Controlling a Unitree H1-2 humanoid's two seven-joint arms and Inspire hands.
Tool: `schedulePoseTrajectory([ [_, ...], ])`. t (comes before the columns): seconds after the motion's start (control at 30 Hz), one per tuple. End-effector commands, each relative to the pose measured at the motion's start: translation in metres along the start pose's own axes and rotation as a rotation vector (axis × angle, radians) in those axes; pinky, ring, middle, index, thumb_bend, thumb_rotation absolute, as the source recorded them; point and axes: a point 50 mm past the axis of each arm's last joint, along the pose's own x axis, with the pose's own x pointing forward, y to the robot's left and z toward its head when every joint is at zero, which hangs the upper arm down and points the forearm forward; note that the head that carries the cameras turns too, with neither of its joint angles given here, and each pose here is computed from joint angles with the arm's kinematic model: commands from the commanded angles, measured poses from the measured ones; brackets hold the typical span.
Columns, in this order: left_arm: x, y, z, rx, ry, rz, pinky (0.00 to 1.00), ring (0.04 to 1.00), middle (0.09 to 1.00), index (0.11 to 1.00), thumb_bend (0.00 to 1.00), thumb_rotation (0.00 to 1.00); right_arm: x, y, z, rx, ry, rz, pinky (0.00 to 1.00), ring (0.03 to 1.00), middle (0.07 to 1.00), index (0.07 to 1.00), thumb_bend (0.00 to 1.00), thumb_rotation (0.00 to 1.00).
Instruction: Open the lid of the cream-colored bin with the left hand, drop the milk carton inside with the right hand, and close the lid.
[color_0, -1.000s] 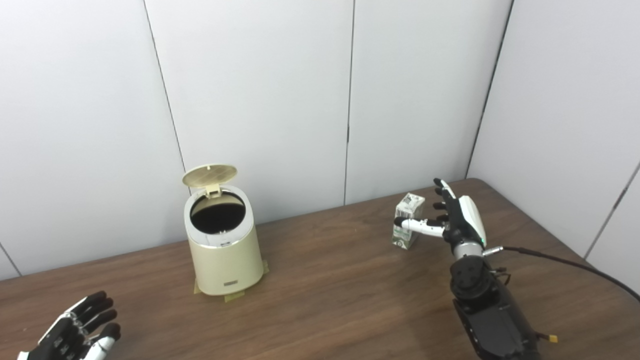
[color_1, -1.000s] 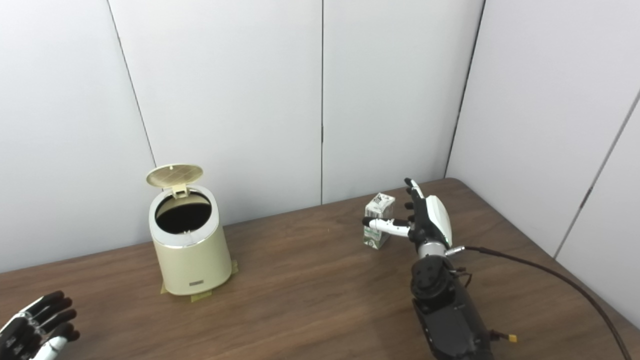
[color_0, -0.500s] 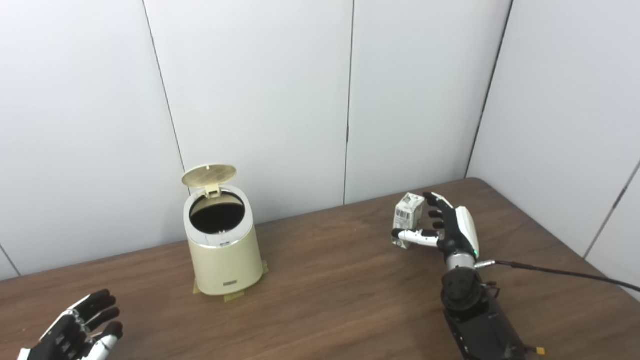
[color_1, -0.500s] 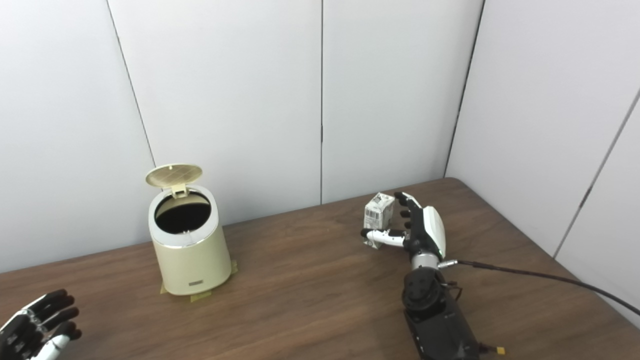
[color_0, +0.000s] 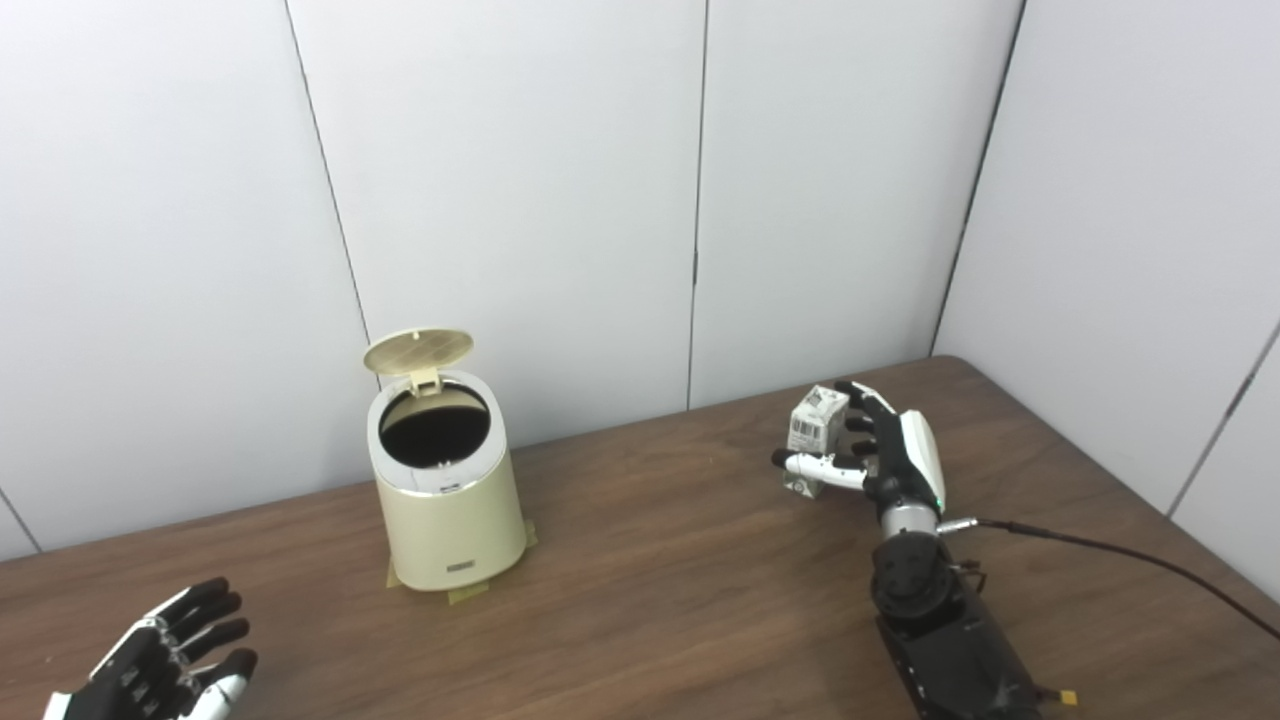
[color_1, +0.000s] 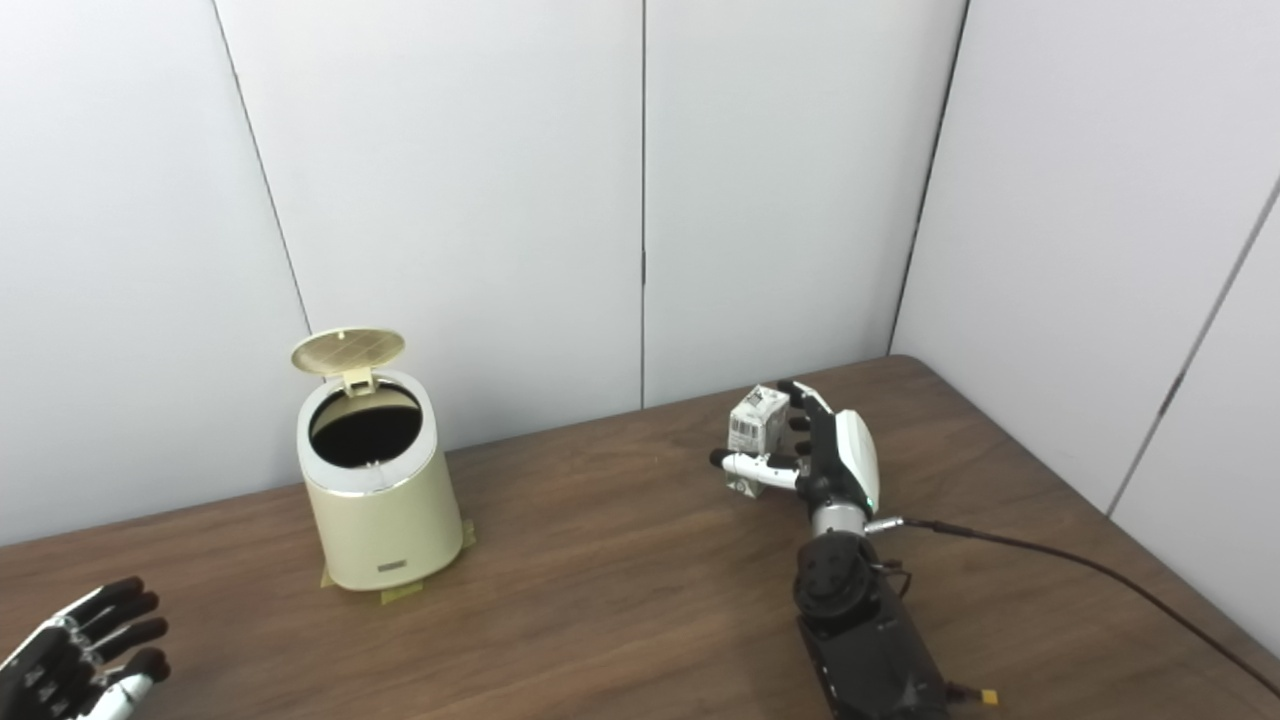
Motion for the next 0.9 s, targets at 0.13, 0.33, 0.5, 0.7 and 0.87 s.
schedulePoseTrajectory([
  [0.13, 0.006, 0.001, 0.022, 0.030, -0.087, -0.019, 0.63, 0.765, 0.804, 0.792, 0.40, 0.00, 0.019, -0.006, 0.034, 0.041, -0.099, -0.058, 0.67, 0.770, 0.830, 0.815, 0.86, 0.22],
  [0.33, 0.005, 0.001, 0.023, 0.036, -0.086, -0.020, 0.64, 0.770, 0.814, 0.801, 0.38, 0.00, 0.019, -0.004, 0.037, 0.086, -0.092, -0.105, 0.66, 0.747, 0.796, 0.782, 0.81, 0.14],
  [0.5, 0.005, 0.001, 0.024, 0.029, -0.089, -0.024, 0.65, 0.778, 0.823, 0.809, 0.37, 0.00, 0.016, -0.003, 0.034, 0.151, -0.111, -0.211, 0.35, 0.418, 0.484, 0.561, 0.59, 0.01],
  [0.7, 0.005, 0.001, 0.024, 0.008, -0.085, -0.026, 0.67, 0.781, 0.819, 0.811, 0.38, 0.00, 0.014, -0.001, 0.031, 0.162, -0.154, -0.263, 0.26, 0.308, 0.419, 0.529, 0.52, 0.00],
  [0.87, 0.005, 0.001, 0.023, 0.004, -0.082, -0.026, 0.64, 0.780, 0.819, 0.805, 0.39, 0.00, 0.012, 0.001, 0.031, 0.181, -0.150, -0.265, 0.28, 0.332, 0.432, 0.524, 0.52, 0.00],
])
